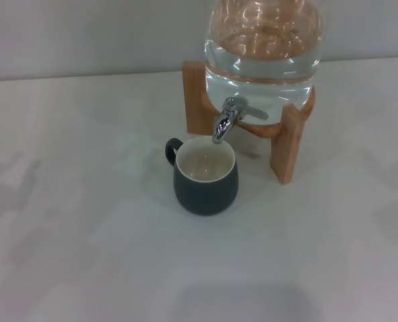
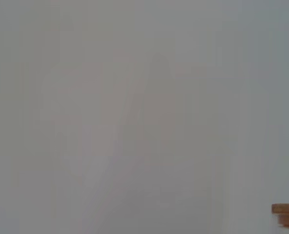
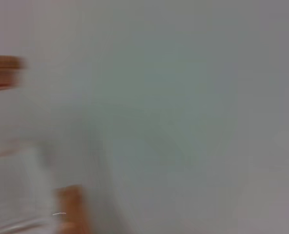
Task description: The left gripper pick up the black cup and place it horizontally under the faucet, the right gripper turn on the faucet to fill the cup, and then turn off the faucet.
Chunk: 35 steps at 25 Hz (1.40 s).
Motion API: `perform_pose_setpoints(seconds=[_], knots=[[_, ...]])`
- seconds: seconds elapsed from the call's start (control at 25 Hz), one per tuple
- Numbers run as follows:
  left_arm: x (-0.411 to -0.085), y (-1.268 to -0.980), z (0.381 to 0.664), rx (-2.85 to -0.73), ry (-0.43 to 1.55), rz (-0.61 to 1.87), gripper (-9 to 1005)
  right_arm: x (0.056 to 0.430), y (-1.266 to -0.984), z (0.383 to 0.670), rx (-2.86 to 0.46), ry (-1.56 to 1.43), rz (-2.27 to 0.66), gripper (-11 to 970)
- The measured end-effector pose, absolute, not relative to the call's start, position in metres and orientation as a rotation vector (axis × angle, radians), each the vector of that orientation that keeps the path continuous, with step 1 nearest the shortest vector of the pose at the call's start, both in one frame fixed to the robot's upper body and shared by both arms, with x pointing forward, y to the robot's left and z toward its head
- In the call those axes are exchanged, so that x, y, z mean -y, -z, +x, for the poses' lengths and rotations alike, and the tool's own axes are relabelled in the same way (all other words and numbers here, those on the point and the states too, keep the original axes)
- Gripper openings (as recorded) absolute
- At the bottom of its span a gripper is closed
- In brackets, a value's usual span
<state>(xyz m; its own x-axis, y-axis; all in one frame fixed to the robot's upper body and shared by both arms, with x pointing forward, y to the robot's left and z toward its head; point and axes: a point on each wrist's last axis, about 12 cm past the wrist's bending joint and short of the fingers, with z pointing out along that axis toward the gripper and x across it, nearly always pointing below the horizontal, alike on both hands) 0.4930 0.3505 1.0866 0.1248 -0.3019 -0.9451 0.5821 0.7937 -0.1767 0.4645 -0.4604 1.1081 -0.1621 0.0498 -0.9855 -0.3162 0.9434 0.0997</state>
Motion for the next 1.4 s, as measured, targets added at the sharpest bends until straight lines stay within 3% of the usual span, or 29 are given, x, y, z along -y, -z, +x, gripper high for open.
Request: perform_pose_setpoints(seconds=[0.28,0.64,1.08,1.4], knots=[[-0.355,-1.085,0.497,-1.325,0.620,0.244,404,0.421,-1.116,0.459,-1.617,-0.603,-0.386,839],[-0.358,-1.084,0.501,-1.350,0.595,0.231,404,0.360,-1.116,0.485,-1.580,-0.843,-0.581,839],[-0.364,-1.083,0.497,-1.366,0.579,0.217,404,0.289,-1.120,0.521,-1.674,-0.814,-0.772,839],[-0.366,-1.081,0.495,-1.377,0.569,0.206,404,0.271,-1.135,0.516,-1.672,-0.730,-0.820,838]])
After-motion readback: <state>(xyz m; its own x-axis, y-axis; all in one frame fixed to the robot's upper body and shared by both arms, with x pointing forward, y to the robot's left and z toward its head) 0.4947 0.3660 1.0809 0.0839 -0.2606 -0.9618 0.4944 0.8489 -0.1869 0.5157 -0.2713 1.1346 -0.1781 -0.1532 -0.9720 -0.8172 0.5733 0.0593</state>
